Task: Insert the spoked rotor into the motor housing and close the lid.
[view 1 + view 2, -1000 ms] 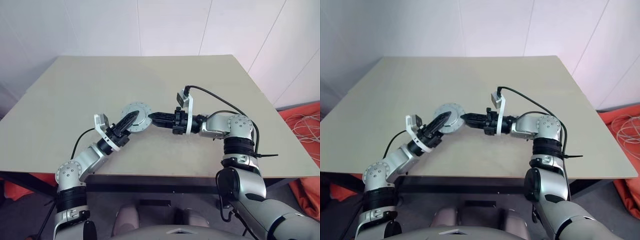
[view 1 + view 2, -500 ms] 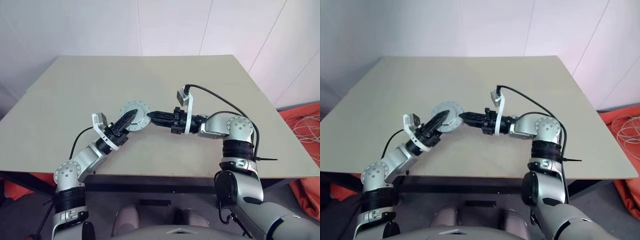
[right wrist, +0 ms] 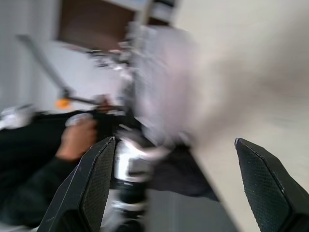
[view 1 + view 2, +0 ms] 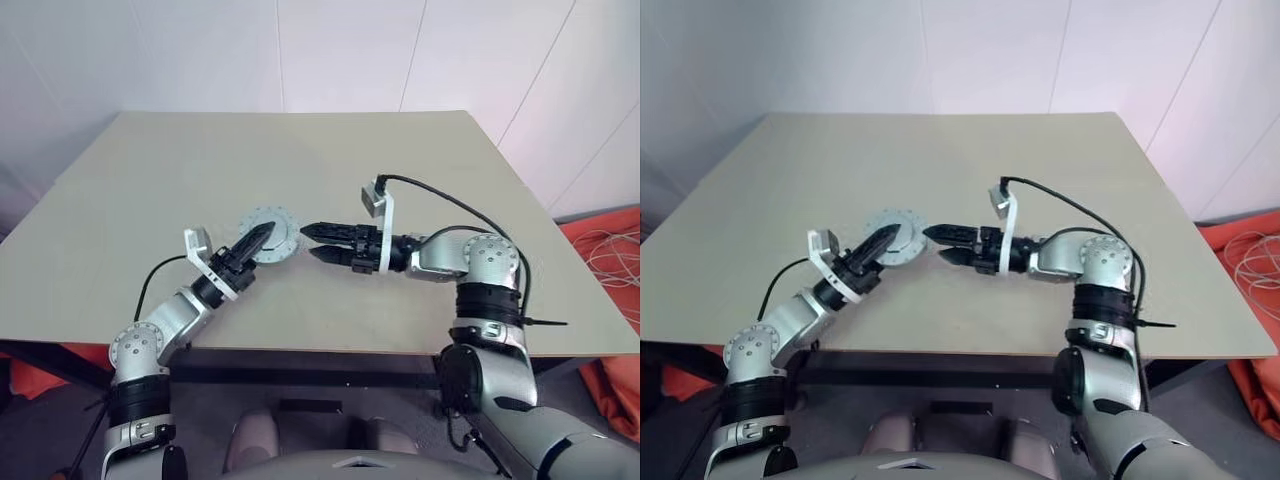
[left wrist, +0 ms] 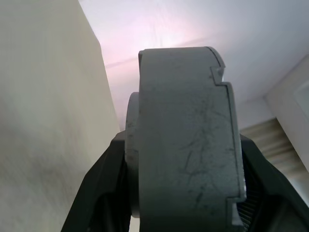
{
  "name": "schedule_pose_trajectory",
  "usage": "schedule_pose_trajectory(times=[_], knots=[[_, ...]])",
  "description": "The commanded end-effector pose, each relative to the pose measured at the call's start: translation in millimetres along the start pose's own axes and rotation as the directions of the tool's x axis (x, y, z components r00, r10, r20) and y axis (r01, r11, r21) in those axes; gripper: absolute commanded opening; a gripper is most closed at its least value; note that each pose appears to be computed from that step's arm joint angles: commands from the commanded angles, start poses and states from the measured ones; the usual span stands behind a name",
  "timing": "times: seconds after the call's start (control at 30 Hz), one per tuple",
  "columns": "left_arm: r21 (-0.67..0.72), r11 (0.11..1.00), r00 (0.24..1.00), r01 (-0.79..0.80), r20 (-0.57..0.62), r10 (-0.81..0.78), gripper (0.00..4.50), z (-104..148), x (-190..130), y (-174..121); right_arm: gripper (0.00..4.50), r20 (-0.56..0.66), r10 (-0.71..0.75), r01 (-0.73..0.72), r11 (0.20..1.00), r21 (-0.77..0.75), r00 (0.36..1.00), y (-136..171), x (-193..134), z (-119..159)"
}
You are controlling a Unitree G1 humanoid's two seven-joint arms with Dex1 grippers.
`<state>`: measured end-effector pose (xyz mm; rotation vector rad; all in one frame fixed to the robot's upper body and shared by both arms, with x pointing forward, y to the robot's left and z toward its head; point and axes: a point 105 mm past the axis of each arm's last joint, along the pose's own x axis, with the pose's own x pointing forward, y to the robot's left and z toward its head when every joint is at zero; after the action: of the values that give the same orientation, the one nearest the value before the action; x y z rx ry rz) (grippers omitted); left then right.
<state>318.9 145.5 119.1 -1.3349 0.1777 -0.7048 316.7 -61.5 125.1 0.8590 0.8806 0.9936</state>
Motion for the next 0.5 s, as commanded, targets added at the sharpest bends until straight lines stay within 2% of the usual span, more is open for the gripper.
schedule_pose_trajectory(times=[0.03,0.2,0.33,0.5], knots=[[0.1,0.995,0.975,-0.029,0.223,0.006,2.13,48,5,-7,4.5,-0.004,-0.076,0.076,0.992,-0.101,0.997,-3,-7,4],[0.063,0.994,0.875,-0.087,0.482,0.046,2.13,99,1,-6,4.5,0.013,-0.159,0.158,0.964,-0.213,0.987,-14,-17,11],[0.025,0.995,0.79,-0.099,0.61,0.063,2.13,129,-10,-6,4.5,0.008,-0.147,0.144,0.959,-0.242,0.989,-12,-19,14],[-0.095,0.975,0.638,-0.201,0.743,0.204,2.13,162,-29,16,4.5,0.009,-0.121,0.12,0.957,-0.264,0.993,-6,-18,16]])
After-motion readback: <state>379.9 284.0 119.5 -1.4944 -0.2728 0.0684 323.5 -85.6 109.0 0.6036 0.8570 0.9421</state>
